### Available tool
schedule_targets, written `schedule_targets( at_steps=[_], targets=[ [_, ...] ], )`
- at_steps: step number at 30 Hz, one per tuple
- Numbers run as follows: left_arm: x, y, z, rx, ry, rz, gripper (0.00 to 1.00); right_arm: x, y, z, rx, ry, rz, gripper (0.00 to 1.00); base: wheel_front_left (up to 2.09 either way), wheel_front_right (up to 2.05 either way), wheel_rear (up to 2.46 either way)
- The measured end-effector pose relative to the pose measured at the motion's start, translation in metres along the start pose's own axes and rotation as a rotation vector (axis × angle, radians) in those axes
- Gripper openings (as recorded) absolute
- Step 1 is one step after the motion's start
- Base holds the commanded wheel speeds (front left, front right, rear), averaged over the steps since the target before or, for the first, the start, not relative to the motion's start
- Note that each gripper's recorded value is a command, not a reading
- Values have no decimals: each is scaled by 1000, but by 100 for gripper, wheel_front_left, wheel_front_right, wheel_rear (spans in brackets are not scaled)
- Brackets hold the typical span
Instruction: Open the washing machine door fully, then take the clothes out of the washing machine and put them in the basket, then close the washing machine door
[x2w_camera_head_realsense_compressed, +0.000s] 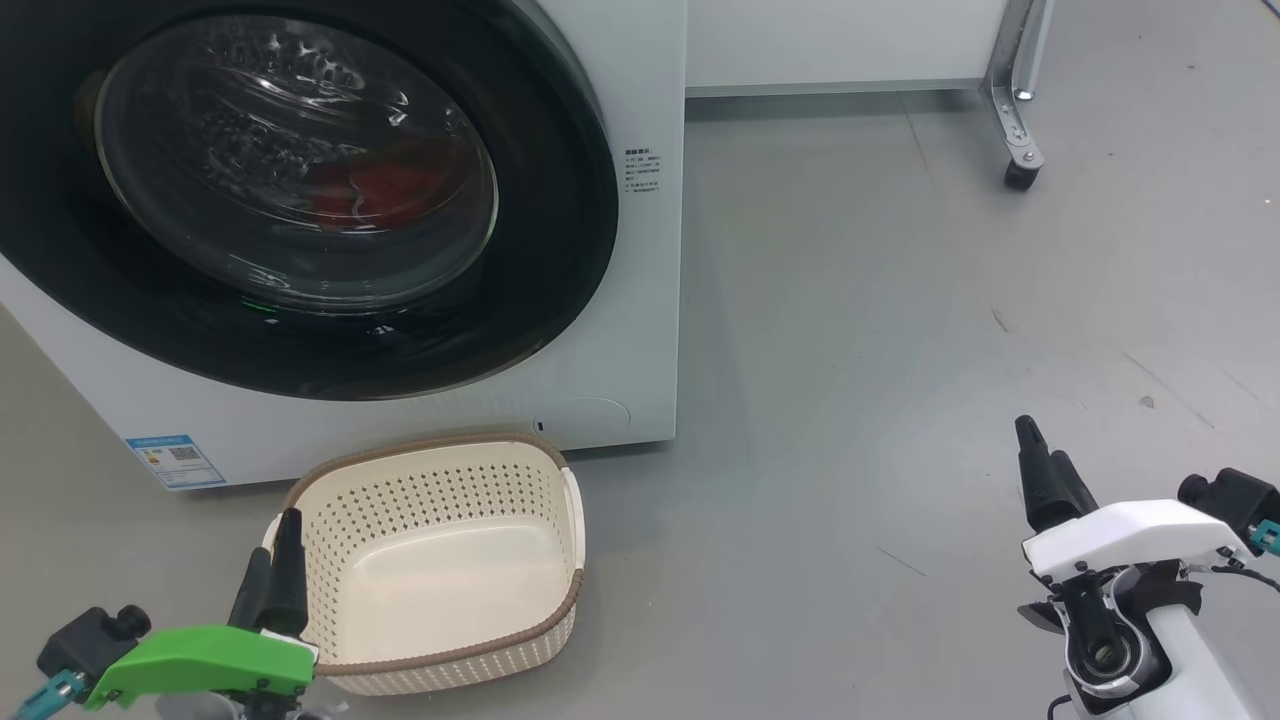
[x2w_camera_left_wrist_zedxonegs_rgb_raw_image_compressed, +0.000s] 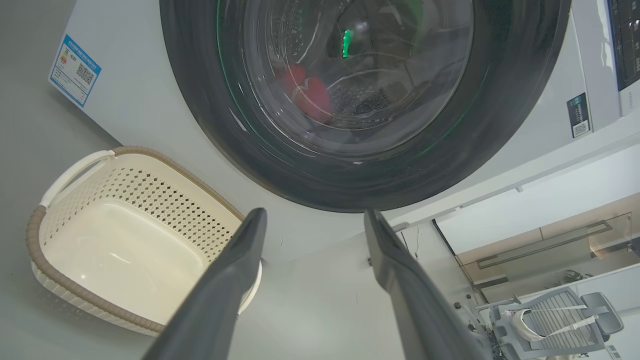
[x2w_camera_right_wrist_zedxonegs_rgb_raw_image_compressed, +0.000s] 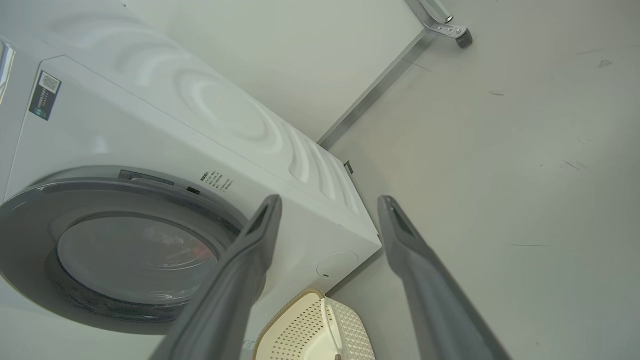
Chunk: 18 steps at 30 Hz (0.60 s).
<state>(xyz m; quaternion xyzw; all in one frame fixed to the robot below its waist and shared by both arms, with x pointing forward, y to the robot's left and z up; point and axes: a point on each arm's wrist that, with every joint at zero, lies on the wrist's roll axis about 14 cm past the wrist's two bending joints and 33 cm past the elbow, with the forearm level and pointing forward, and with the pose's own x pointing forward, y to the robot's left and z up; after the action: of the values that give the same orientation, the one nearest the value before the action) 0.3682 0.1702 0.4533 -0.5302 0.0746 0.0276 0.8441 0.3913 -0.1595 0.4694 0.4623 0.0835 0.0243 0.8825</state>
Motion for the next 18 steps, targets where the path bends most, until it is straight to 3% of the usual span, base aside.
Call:
schedule_targets(
  at_steps=[18],
  targets=[
    [1,-9,0,321,0,-54,100,9,6,-19,-371,90,61,100,0,0,0]
  ],
)
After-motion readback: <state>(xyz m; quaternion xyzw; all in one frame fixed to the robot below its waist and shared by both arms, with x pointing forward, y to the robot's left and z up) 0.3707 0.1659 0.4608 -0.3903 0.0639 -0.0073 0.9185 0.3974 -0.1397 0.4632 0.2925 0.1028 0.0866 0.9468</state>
